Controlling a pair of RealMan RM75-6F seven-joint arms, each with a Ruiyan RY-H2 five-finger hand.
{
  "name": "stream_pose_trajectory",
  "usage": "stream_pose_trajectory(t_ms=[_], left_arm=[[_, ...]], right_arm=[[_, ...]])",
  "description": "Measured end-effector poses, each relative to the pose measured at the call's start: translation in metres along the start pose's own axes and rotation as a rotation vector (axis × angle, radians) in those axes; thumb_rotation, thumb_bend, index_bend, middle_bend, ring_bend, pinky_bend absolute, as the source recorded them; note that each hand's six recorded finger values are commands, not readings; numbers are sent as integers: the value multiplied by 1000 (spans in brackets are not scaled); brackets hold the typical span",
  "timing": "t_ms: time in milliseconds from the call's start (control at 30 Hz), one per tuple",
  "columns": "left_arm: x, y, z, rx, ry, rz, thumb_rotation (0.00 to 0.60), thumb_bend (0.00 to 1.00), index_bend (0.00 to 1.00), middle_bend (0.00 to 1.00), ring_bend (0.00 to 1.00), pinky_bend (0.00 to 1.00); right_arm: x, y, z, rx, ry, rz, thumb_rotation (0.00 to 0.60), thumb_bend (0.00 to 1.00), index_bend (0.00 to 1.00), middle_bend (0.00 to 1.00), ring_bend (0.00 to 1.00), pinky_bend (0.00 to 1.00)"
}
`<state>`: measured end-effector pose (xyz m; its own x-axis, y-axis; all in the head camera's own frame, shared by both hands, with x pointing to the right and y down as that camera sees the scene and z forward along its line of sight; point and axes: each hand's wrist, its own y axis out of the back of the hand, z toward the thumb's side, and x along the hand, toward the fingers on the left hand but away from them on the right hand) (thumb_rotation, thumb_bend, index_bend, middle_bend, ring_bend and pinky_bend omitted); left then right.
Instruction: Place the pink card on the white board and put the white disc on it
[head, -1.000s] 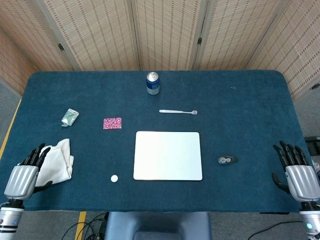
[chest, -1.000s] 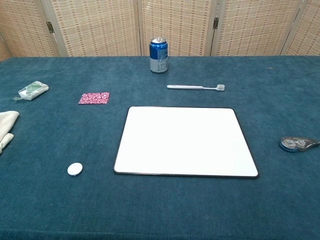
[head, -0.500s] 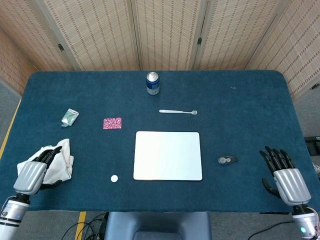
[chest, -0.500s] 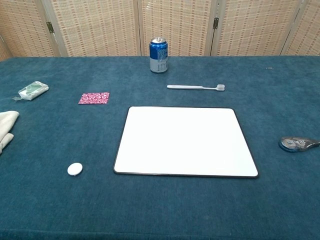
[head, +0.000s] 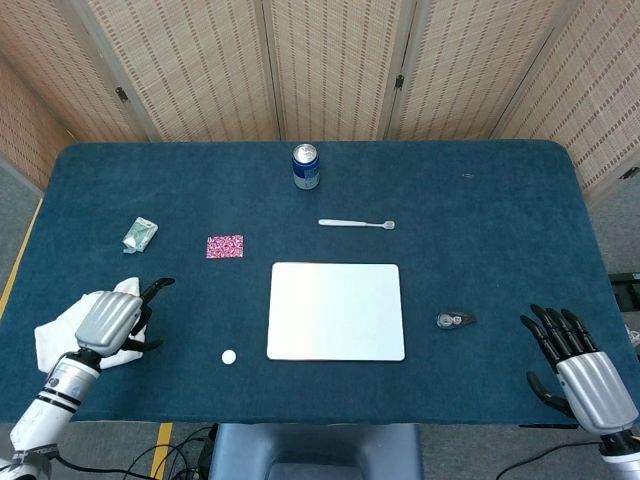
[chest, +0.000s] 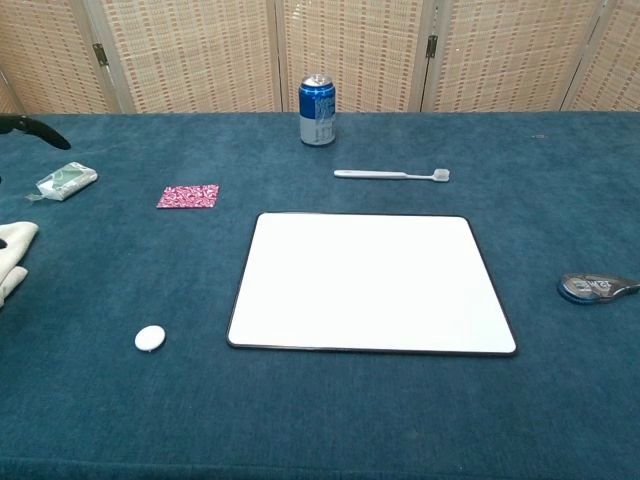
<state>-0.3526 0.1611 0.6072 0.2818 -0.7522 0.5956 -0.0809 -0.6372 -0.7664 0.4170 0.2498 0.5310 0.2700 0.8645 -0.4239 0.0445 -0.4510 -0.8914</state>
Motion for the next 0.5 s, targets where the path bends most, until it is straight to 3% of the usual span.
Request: stream_pose_trajectory(t_ms=[100,267,500], left_arm=[[15,1,5,-28,55,-18,600,195,235,1000,1000,1000],[46,-2,16,-162,154,-62,600,195,211,1000,1000,1000],[90,-16,53,-204,235,-116,600,195,241,1000,1000,1000]], right_arm=[[2,2,-2,-15,1,3,600,309,0,0,0,0],[6,3,-1,-16,12,3,600,309,0,0,0,0],[10,2,3,-10,36,7,600,308,0,0,0,0]])
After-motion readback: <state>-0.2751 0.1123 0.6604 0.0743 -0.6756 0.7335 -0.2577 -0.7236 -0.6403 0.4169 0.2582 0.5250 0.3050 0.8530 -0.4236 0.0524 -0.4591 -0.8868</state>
